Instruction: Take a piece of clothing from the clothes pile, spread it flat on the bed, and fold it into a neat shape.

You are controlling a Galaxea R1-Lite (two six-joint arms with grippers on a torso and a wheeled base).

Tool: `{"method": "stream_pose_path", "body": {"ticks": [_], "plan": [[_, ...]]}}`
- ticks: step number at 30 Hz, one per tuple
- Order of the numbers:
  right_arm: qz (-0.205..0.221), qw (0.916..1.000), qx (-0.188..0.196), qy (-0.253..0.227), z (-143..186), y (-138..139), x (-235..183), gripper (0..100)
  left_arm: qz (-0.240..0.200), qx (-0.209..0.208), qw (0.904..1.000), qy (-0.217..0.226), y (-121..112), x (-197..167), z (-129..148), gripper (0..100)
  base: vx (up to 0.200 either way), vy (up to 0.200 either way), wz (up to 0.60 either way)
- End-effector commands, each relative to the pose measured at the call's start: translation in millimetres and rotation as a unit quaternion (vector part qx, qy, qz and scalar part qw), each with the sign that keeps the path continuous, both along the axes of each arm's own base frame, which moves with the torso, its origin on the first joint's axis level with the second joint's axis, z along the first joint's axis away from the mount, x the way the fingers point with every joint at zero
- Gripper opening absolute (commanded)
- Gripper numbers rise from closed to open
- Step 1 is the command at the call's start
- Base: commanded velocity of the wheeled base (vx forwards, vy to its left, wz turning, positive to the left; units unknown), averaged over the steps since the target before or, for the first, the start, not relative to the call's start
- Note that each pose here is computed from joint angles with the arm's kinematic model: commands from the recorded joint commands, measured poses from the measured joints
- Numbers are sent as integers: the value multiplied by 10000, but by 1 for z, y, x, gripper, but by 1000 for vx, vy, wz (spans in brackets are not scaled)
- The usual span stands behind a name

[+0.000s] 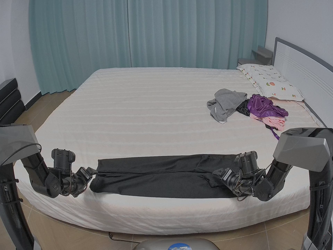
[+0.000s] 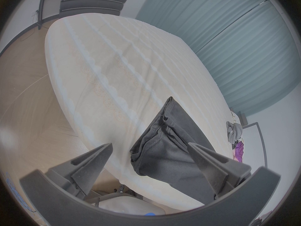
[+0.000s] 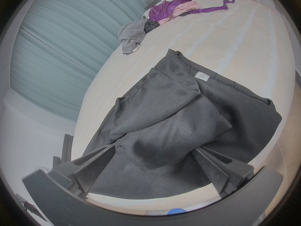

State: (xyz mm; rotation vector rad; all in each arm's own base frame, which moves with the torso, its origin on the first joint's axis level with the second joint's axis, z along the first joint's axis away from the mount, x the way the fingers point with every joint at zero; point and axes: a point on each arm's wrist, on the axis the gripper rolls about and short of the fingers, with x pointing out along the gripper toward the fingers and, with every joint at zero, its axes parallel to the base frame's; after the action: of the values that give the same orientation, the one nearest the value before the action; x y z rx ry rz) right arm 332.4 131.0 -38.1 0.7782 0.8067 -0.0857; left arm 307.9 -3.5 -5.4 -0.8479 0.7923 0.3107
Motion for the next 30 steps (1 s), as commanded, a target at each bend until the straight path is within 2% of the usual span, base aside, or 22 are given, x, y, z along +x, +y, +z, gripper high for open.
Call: {"method": "stream_pose_path", "body": {"ticks": [1, 2, 15, 24, 30], "plan": [[-22, 10000, -54, 4, -3, 0, 1, 100, 2, -10, 10000, 9, 0, -1, 0, 100, 0, 0, 0], [-22, 10000, -54, 4, -3, 0, 1, 0, -11, -4, 10000, 8, 0, -1, 0, 100, 0, 0, 0], [-22, 10000, -21, -34, 5, 0, -3, 0, -3, -4, 10000, 24, 0, -1, -1, 100, 0, 0, 0], [38, 10000, -17, -1, 24, -6, -27, 0, -3, -4, 10000, 24, 0, -1, -1, 100, 0, 0, 0], [175, 9998, -40, 106, 23, -2, -37, 0, -5, -9, 10000, 32, 0, -1, -1, 100, 0, 0, 0]]}}
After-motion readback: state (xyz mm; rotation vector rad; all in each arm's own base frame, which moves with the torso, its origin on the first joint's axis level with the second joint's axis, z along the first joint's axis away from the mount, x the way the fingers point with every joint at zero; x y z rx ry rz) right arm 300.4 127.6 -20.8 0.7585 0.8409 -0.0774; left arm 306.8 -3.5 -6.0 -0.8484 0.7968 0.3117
